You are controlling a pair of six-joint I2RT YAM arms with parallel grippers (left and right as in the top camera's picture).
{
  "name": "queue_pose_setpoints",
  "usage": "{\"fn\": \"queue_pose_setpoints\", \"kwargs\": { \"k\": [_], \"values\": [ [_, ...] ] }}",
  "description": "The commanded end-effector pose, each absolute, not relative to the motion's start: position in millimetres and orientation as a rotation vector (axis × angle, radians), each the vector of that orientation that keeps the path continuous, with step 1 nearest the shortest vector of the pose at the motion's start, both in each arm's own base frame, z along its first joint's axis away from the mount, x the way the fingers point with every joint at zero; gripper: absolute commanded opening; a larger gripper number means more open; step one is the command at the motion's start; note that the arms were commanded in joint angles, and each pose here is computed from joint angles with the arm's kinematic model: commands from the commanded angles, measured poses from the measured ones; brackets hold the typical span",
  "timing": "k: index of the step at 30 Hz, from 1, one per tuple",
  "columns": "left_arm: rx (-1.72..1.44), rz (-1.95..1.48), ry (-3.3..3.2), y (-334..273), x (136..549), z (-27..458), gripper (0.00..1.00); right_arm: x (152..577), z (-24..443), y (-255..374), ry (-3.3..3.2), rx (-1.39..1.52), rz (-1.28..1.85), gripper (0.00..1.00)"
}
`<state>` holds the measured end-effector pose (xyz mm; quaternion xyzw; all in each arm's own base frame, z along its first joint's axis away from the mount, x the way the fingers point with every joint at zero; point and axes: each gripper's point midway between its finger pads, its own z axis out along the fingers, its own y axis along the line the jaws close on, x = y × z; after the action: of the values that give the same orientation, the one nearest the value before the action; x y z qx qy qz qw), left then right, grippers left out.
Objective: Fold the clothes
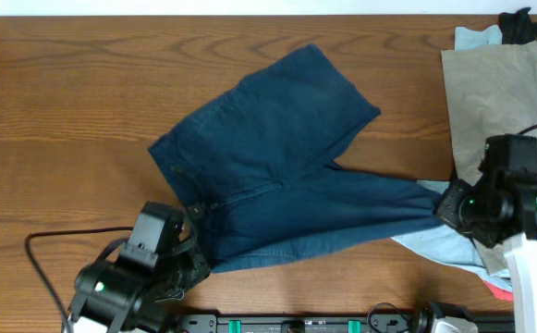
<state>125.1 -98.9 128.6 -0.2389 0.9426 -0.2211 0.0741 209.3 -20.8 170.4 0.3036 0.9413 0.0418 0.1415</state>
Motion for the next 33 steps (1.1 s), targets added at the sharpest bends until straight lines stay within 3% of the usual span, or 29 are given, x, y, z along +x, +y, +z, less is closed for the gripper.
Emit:
{"fn": "queue_pose_setpoints", "kwargs": {
  "k": [1, 8, 14, 20, 33],
  "values": [
    [-0.711, -0.493, 2.678, -74.1, 147.6, 138.6, 0.06, 234.3, 202.6, -41.2, 2.578, 0.696, 0.011, 0.01],
    [-0.842, -0.464, 2.37, -63.3, 209.8, 164.2, 0.06, 309.2, 235.2, -15.3, 2.376, 0.394, 0.16, 0.01],
    [-1.181, -0.354, 2.228, -40.5, 228.5, 151.9, 0.06, 362.3, 242.6, 13.8, 2.273, 0.248, 0.211, 0.01],
    [-1.246, -0.261, 2.136, -22.5, 254.4, 147.4, 0.06, 412.5, 258.1, 51.8, 2.119, 0.126, 0.273, 0.01],
    [-1.415, -0.178, 2.018, 13.2, 310.7, 113.7, 0.06, 489.7, 219.1, 123.8, 1.991, -0.011, 0.369, 0.01]
  ]
}}
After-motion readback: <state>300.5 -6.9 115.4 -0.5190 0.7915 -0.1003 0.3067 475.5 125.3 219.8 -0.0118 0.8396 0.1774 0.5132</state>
